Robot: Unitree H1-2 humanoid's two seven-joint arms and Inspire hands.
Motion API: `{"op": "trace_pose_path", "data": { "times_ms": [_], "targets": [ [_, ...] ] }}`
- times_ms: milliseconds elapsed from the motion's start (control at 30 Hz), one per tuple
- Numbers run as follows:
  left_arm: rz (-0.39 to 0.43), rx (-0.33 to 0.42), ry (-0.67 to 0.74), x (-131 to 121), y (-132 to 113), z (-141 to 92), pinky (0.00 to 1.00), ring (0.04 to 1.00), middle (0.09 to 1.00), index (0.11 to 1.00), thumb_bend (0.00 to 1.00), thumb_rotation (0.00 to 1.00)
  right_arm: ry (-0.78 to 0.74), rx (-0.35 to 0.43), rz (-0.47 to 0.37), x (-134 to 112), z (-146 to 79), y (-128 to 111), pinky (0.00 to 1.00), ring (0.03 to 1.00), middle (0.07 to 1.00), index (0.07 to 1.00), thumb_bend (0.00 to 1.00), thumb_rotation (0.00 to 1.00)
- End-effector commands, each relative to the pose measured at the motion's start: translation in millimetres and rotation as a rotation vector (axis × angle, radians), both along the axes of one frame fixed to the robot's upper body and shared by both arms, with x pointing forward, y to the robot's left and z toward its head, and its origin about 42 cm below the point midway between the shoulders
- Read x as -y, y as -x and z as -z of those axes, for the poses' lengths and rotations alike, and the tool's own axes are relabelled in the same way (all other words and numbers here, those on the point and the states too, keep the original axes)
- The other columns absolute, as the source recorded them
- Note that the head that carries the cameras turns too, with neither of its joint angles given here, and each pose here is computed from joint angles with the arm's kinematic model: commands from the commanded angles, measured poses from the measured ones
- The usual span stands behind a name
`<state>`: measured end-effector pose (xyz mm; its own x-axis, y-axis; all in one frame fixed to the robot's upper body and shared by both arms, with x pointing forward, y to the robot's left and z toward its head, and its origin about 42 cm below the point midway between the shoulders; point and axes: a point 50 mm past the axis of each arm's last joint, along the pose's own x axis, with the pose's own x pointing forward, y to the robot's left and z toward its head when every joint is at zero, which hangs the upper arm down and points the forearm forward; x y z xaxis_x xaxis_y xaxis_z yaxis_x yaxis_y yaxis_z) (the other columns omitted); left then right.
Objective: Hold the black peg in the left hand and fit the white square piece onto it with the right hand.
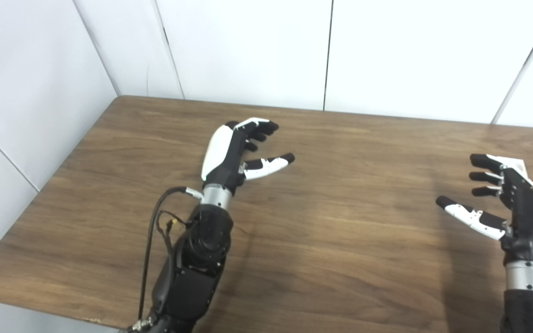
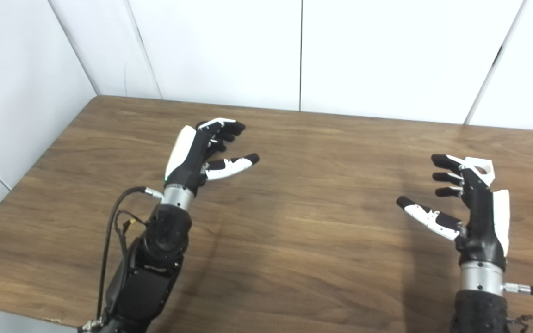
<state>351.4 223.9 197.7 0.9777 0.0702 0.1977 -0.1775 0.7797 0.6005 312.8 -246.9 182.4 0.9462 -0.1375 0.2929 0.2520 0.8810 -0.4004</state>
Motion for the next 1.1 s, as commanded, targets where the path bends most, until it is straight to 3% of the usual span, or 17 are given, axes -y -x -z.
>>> {"op": "trace_pose_path", "data": {
  "times_ms": [0,133,400,500,567,667,833,1067],
  "targets": [
    [-0.007,0.098,-0.046,0,-7,-32,0.64,0.722,0.719,0.660,0.73,0.28,0.003,0.080,-0.004,-3,-19,-6,0.56,0.687,0.746,0.706,0.69,0.00],
    [-0.029,0.117,-0.111,-6,-10,-44,0.63,0.742,0.744,0.665,0.72,0.31,0.001,0.081,-0.003,-4,-18,-6,0.55,0.680,0.742,0.703,0.69,0.00],
    [-0.076,0.177,-0.232,-15,-15,-63,0.57,0.722,0.750,0.653,0.72,0.30,-0.008,0.083,-0.003,-5,-16,-7,0.56,0.681,0.741,0.703,0.69,0.00],
    [-0.125,0.190,-0.344,-20,-19,-65,0.63,0.781,0.804,0.658,0.72,0.37,-0.011,0.081,-0.004,-6,-15,-7,0.57,0.684,0.743,0.704,0.69,0.00],
    [-0.164,0.188,-0.418,-23,-22,-65,0.82,0.872,0.863,0.672,0.74,0.42,-0.012,0.082,-0.003,-6,-15,-8,0.57,0.685,0.744,0.706,0.69,0.00],
    [-0.210,0.176,-0.491,-26,-26,-66,0.95,0.941,0.909,0.688,0.75,0.46,-0.013,0.082,-0.004,-6,-15,-8,0.57,0.683,0.744,0.706,0.69,0.00],
    [-0.259,0.167,-0.547,-32,-36,-66,0.91,0.936,0.912,0.689,0.77,0.43,-0.021,0.086,-0.002,-6,-14,-10,0.56,0.679,0.742,0.702,0.69,0.00],
    [-0.308,0.135,-0.595,-44,-46,-66,0.96,0.950,0.928,0.691,0.78,0.45,-0.013,0.090,0.006,-7,-14,-9,0.55,0.672,0.737,0.698,0.69,0.00]
  ]
}}
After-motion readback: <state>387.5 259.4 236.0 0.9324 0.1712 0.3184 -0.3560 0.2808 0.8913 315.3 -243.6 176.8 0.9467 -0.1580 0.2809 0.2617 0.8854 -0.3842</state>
